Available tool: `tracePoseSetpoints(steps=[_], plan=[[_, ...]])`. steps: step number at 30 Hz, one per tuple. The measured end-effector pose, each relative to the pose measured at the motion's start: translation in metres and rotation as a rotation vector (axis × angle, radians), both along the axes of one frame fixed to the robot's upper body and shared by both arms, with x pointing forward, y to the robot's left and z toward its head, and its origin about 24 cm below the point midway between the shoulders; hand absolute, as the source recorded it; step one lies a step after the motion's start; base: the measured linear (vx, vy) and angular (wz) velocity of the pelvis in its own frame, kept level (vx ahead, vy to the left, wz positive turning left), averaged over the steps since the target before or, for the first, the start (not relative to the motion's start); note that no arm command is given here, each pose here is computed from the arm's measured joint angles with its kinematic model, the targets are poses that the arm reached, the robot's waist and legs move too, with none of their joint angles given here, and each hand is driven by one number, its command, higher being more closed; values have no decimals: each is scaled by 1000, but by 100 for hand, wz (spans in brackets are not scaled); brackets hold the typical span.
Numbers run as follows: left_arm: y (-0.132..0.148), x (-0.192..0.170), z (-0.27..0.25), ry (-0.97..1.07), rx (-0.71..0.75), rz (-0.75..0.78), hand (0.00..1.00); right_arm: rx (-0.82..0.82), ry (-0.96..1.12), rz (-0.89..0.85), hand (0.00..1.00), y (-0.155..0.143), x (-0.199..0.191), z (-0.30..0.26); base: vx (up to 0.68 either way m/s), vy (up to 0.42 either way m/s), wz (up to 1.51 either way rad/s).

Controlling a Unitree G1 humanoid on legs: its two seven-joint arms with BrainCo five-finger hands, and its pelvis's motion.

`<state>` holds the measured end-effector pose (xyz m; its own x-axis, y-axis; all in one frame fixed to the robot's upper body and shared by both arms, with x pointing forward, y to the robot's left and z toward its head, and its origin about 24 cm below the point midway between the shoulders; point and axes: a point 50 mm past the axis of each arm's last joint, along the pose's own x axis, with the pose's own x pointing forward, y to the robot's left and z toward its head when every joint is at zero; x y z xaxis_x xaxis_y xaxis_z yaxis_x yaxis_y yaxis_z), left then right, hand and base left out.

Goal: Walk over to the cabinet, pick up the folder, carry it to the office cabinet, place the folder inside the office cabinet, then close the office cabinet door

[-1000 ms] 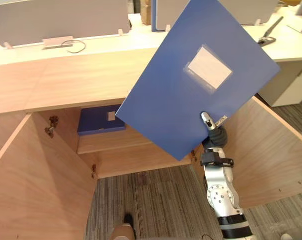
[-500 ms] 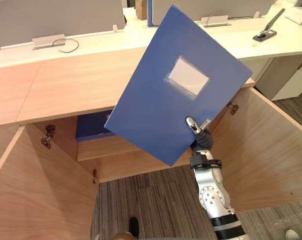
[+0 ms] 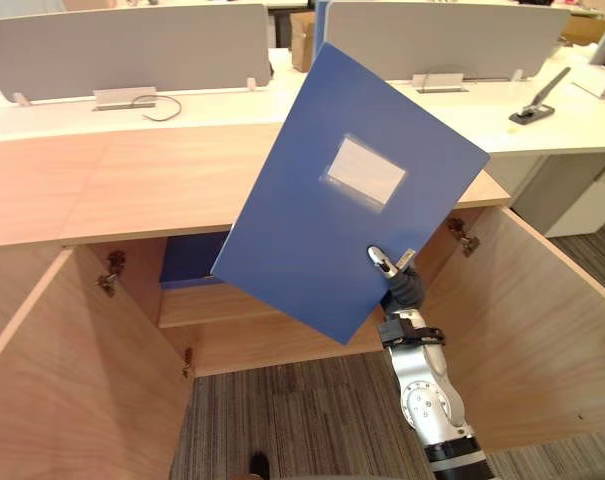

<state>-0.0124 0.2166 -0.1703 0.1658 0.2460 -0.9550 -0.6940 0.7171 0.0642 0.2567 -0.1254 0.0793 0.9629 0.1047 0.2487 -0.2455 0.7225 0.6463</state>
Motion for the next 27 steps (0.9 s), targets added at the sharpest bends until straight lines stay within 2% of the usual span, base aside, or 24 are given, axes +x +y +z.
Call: tracePoseSetpoints(steps=[9, 12, 14, 15, 19, 24, 27], plan=[[1, 11, 1, -41, 4, -40, 0, -105, 72, 11, 100, -14, -9, -18, 75, -49, -5], [1, 24, 3, -91, 3, -96, 0, -276, 91, 75, 100, -18, -13, -28, 38, 22, -3], [2, 25, 4, -95, 3, -136, 0, -531, 67, 146, 100, -16, -17, -32, 10, 31, -9], [2, 25, 4, -97, 2, -143, 0, -584, 61, 167, 100, -14, -18, -34, -5, 32, -13], [3, 24, 4, -93, 1, -198, 0, -855, -14, 301, 100, 4, -26, -40, -38, 33, -15], [3, 22, 4, -89, 2, -222, 0, -1046, -50, 446, 100, 20, -28, -56, -77, 29, -5], [4, 23, 4, -90, 4, -226, 0, -1121, -38, 465, 100, 17, -19, -62, -103, 31, 0]])
